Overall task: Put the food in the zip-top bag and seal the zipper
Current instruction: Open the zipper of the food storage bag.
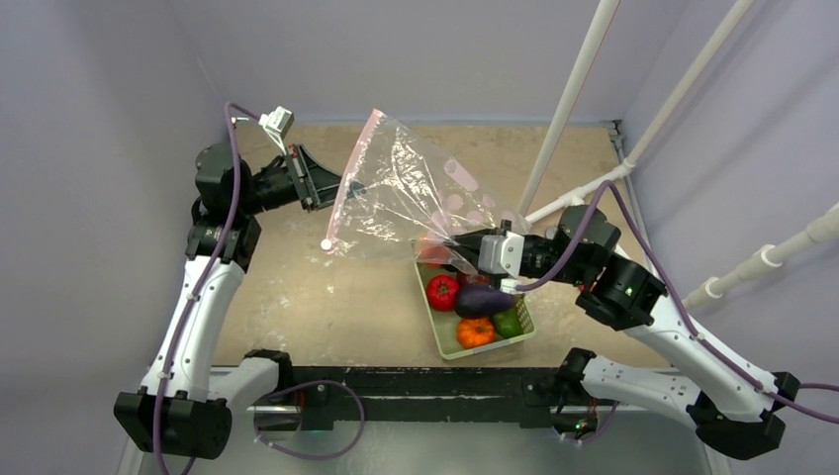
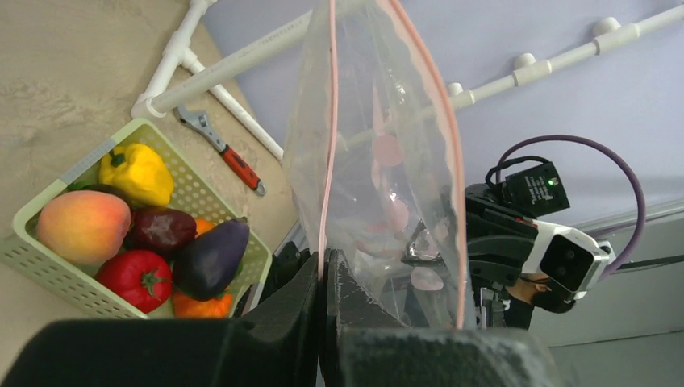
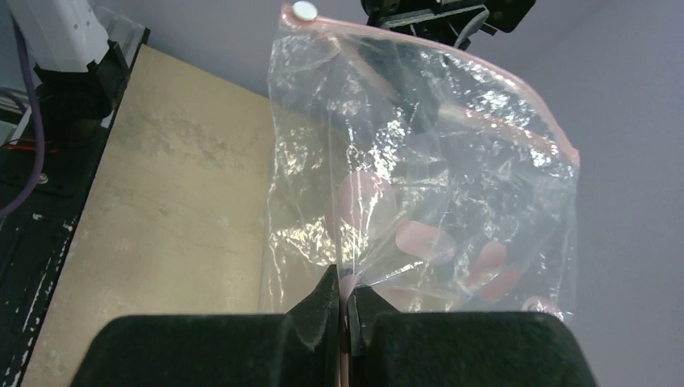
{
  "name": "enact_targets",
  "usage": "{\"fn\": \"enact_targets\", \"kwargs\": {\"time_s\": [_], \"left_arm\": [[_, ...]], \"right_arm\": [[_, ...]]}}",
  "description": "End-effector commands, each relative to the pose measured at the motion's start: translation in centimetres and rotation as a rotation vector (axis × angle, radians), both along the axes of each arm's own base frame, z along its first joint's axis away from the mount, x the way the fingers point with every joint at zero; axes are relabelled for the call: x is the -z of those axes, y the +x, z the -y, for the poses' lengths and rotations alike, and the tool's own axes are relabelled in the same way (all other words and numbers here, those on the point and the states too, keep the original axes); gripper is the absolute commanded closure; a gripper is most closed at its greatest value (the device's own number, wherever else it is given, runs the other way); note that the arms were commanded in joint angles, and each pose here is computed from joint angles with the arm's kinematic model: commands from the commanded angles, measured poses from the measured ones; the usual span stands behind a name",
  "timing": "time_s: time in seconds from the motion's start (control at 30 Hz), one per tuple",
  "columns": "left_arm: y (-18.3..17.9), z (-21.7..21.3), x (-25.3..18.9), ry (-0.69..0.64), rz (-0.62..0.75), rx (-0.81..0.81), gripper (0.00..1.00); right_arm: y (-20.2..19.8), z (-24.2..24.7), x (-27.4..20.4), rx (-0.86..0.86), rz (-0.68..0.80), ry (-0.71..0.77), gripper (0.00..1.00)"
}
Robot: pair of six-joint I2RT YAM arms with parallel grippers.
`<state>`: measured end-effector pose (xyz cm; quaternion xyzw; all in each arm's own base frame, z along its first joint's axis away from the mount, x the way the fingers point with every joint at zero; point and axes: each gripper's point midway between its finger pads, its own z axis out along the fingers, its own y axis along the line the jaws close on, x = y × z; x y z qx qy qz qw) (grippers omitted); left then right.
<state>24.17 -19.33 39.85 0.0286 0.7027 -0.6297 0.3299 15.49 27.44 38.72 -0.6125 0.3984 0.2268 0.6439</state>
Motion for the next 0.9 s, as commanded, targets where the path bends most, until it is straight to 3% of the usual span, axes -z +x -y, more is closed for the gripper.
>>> {"fn": "enact_targets", "kwargs": {"time_s": [0.0, 0.1, 0.23, 0.5, 0.63, 0.77, 0.87], "left_arm": [[-0.1, -0.5, -0.4, 0.092, 0.066, -0.055, 1.00], [0.2, -1.0, -0.1, 0.141, 0.073, -0.097, 1.00], [0.6, -1.6, -0.4, 0.188, 0.101, -0.148, 1.00], [1.7, -3.1, -1.9, 0.296, 0.169, -0.265, 1.00], [2.1, -4.0, -2.3, 0.356, 0.195, -0.311, 1.00], [2.7, -4.8, -2.4, 0.424, 0.218, -0.346, 1.00], [3.1, -5.7, -2.2, 0.488, 0.223, -0.379, 1.00]], "right_arm": [[0.7, 0.5, -2.9, 0.063, 0.016, 0.098, 0.90], [1.4, 0.7, -3.1, 0.106, -0.002, 0.122, 0.73], [1.8, 1.1, -3.5, 0.146, -0.029, 0.152, 0.59], [3.7, 1.6, -3.6, 0.270, -0.120, 0.195, 0.46], [4.9, 1.4, -3.2, 0.324, -0.166, 0.200, 0.45], [6.7, 1.3, -4.3, 0.415, -0.245, 0.288, 0.36], [7.3, -0.1, -4.8, 0.408, -0.304, 0.310, 0.35]]}}
